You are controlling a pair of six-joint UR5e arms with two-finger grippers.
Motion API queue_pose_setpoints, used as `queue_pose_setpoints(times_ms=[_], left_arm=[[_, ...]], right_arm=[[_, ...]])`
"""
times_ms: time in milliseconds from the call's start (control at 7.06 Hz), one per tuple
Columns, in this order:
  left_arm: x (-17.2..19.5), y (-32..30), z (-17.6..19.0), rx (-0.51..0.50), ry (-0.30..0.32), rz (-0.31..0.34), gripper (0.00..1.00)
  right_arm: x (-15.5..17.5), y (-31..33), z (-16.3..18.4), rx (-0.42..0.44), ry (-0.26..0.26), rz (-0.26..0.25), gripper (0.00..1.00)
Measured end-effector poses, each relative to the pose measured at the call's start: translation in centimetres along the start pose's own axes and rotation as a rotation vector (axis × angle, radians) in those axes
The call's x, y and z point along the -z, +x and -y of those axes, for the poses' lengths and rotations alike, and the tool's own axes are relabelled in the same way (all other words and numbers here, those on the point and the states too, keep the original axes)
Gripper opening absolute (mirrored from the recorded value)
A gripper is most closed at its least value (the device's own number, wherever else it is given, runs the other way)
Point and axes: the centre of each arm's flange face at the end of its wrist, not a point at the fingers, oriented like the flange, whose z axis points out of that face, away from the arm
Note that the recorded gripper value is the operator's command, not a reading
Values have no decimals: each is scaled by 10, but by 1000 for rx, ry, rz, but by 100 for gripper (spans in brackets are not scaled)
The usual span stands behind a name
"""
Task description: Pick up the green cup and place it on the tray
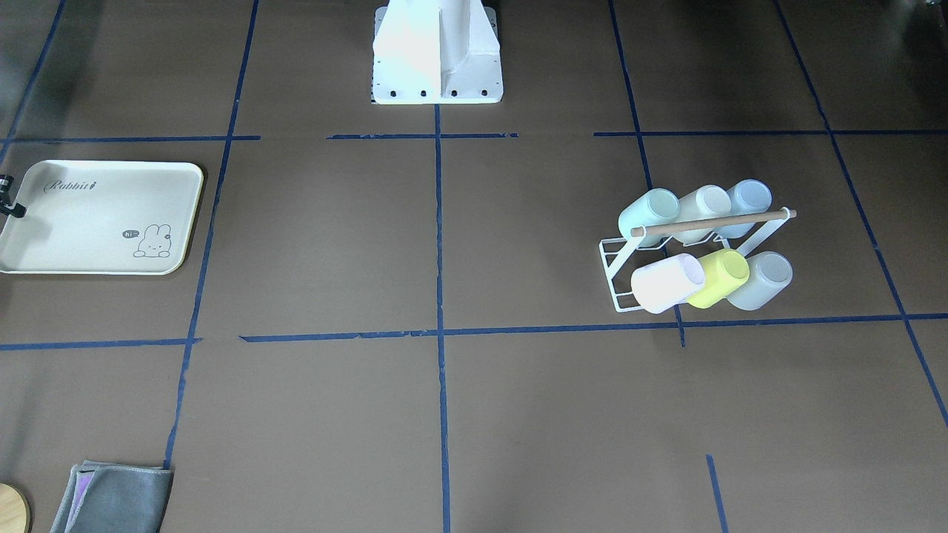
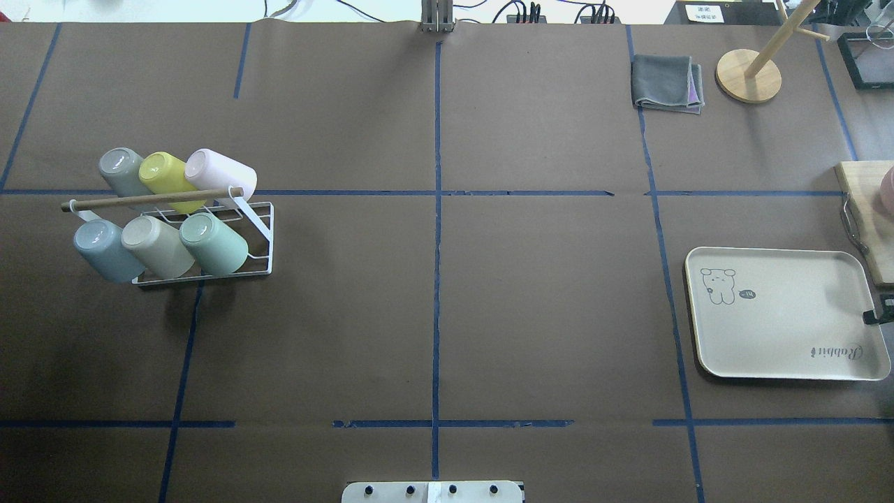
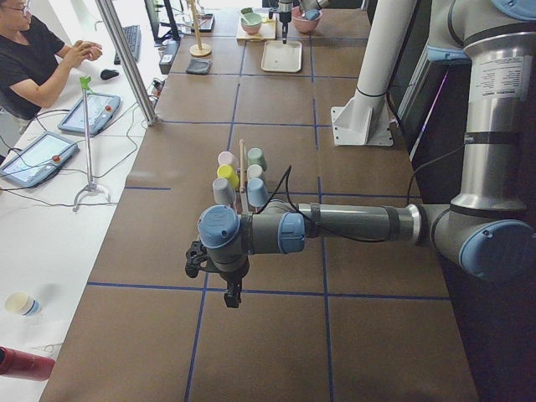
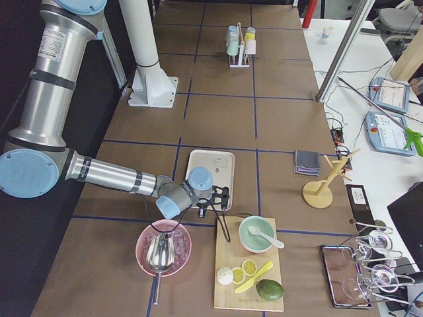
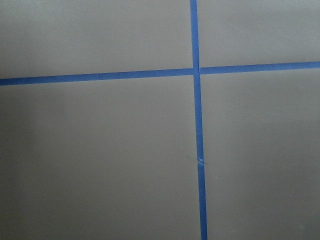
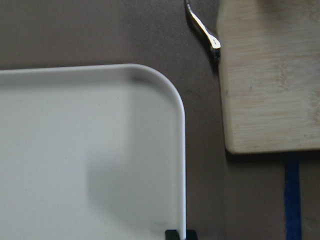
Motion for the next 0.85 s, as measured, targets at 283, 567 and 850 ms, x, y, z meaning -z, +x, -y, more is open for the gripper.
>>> queue_pose_setpoints(times_ms=[283,567,850], left_arm=[[0,0,0,0,0,0,100],[0,0,0,1,0,0,100],[0,0,0,1,0,0,100]], right_arm=[[12,-13,2,12,16,26,0],[48,-33,11,19,43,119,0],[90,-52,20,30,63,224,0]])
